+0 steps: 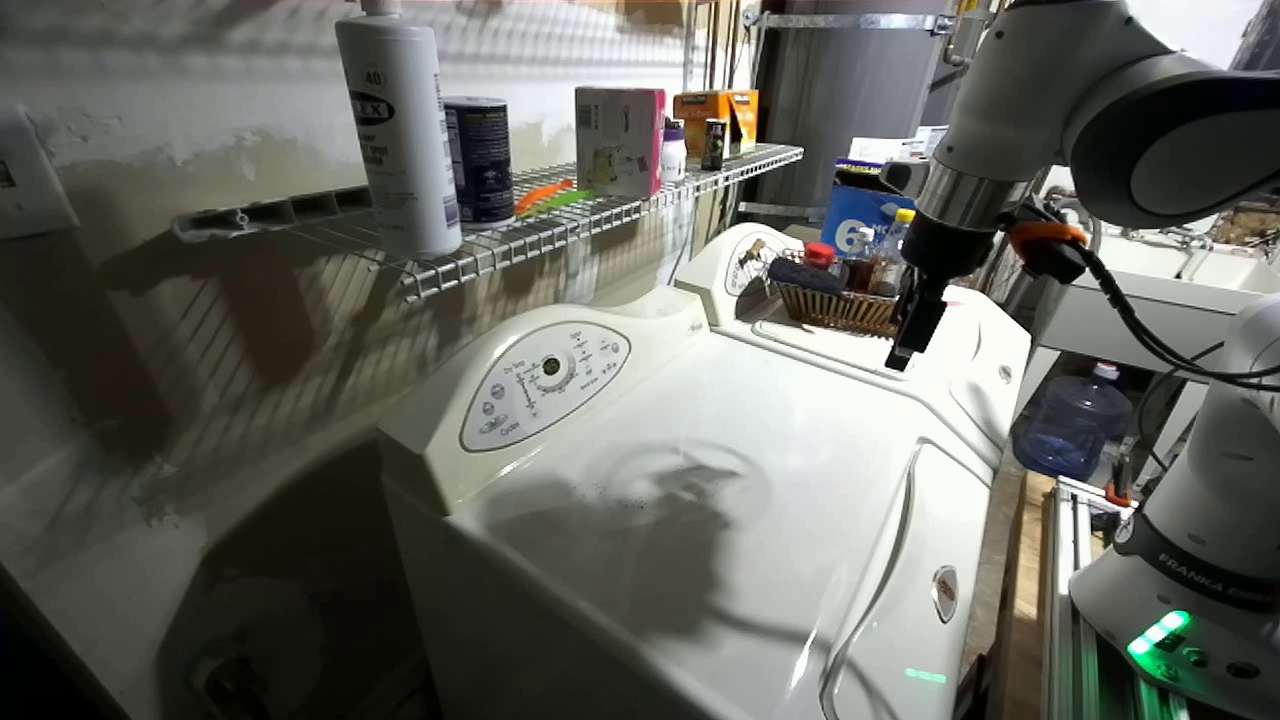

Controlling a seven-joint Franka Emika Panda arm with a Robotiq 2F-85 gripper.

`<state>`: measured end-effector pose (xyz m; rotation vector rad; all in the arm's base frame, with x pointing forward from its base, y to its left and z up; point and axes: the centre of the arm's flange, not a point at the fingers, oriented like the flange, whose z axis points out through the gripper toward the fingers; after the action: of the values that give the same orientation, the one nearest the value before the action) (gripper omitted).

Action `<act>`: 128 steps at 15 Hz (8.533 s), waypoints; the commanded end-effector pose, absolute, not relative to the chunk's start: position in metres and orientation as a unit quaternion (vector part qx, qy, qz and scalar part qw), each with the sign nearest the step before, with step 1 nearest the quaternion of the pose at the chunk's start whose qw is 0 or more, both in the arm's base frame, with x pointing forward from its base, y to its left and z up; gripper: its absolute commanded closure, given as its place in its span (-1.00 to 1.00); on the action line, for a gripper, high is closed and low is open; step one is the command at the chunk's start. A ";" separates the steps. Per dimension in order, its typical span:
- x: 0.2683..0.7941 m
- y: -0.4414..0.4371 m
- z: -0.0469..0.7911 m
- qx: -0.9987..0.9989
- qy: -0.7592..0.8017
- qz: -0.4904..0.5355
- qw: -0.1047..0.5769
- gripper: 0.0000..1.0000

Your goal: Push the middle button in the first column of the right half of the washing machine button display

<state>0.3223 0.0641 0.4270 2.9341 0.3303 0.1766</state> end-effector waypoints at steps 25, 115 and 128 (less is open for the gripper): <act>0.344 0.068 0.421 0.985 0.141 0.083 0.055 -1.00; 0.668 0.083 0.258 0.936 -0.060 0.322 -0.133 1.00; 0.544 0.061 0.393 0.987 0.073 0.067 -0.127 -0.76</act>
<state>0.5807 0.0461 0.3296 3.4133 0.1811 0.3474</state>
